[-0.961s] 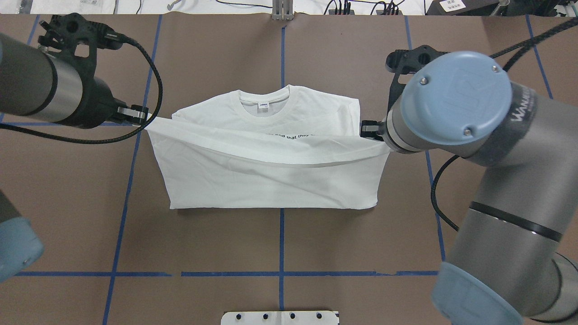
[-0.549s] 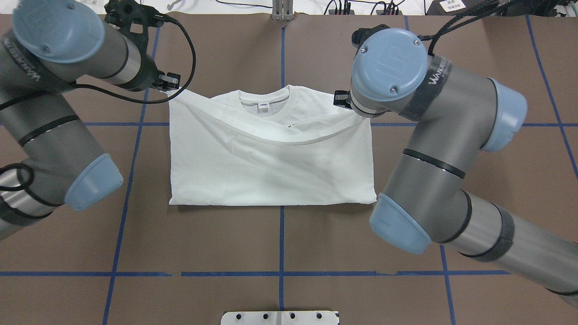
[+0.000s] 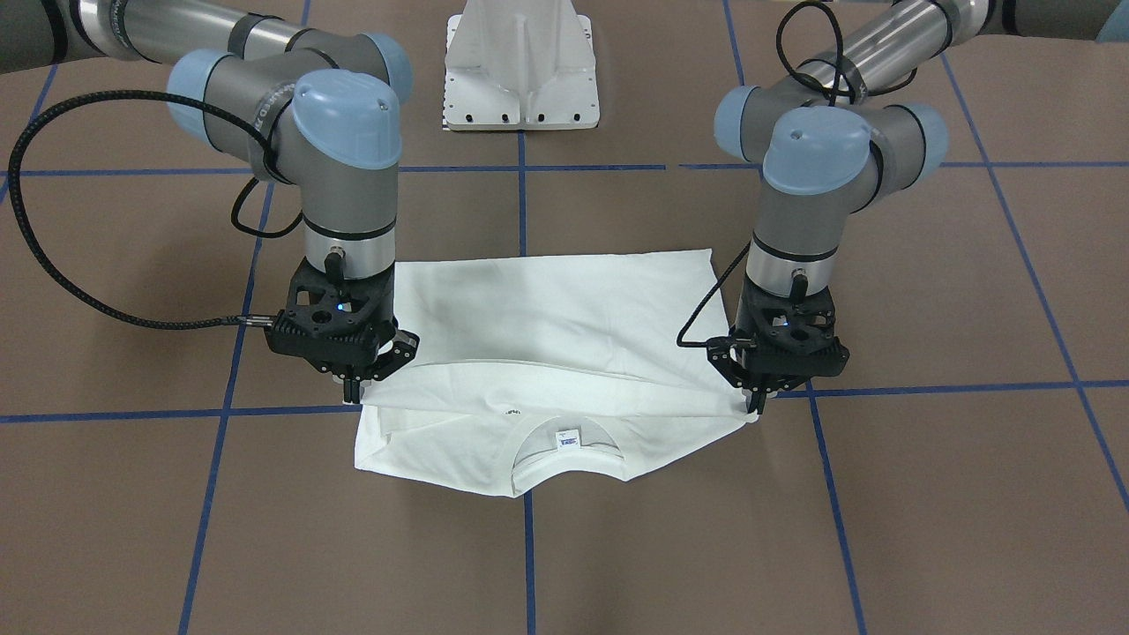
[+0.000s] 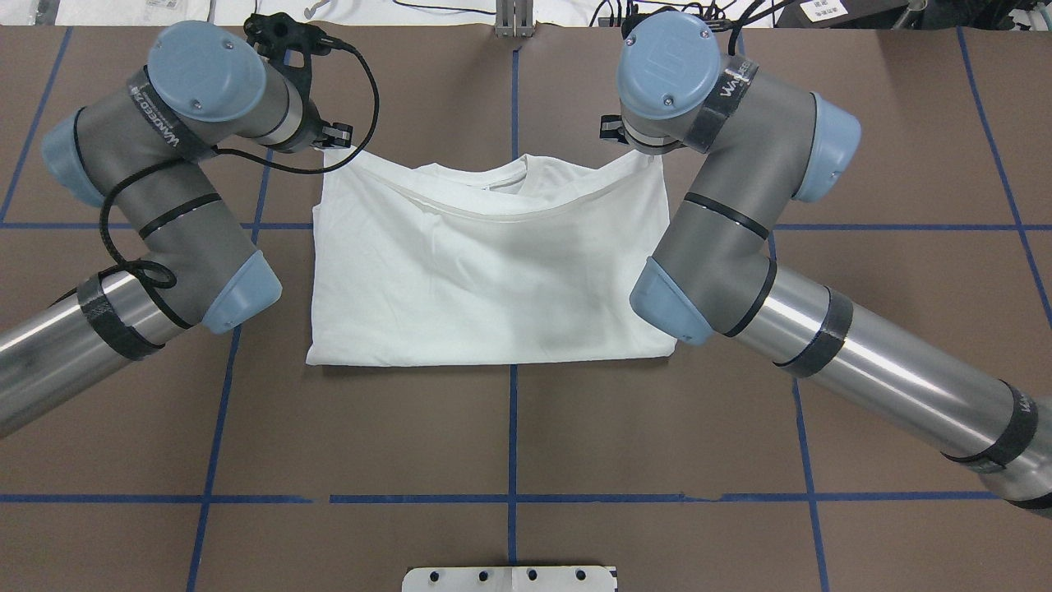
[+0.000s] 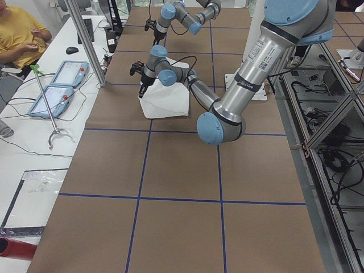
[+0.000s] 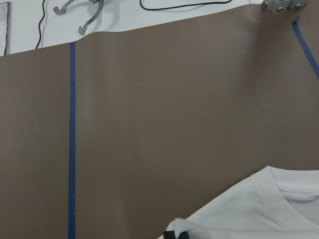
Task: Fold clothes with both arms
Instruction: 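Lay the hem down near the collar, open both grippers and raise them, then move the left gripper to the shirt side edge nearest it and grasp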
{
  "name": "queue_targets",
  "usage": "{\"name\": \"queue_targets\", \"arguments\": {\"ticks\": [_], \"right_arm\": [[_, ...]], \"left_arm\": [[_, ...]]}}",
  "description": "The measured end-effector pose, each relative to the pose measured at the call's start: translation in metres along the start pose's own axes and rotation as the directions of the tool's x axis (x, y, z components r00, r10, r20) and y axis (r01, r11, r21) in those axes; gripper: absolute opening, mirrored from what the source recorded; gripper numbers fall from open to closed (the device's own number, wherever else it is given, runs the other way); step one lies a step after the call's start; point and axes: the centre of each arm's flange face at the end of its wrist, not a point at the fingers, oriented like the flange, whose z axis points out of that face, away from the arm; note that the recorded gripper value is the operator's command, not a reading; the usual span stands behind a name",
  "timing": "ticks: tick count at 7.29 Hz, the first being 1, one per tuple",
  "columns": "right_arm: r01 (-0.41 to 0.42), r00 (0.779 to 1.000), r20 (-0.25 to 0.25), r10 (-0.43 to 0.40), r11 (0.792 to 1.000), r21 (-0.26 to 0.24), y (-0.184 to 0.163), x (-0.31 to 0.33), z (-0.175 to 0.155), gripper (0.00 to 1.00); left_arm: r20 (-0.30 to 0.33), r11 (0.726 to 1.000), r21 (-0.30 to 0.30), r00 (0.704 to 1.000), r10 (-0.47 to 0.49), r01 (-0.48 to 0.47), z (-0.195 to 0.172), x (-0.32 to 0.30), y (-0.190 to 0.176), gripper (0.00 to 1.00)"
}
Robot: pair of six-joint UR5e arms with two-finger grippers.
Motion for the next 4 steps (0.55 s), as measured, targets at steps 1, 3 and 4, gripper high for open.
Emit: {"name": "queue_targets", "arguments": {"ticks": [1, 3, 4], "right_arm": [[0.002, 1.0, -0.011, -0.002, 1.0, -0.002, -0.003, 0.0, 0.014, 0.0], [0.006, 0.999, -0.045, -0.006, 1.0, -0.005, -0.005, 0.004, 0.034, 0.99], [0.009, 0.998, -0.057, -0.009, 1.0, 0.0, -0.005, 0.006, 0.044, 1.0]], "left_arm": [[0.005, 1.0, -0.002, 1.0, 0.001, -0.001, 0.016, -0.004, 0.002, 0.0], [0.007, 1.0, -0.005, 1.0, 0.002, -0.002, 0.037, -0.012, 0.007, 0.99], [0.006, 1.0, -0.004, 1.0, 0.003, -0.003, 0.04, -0.014, 0.01, 1.0]]}}
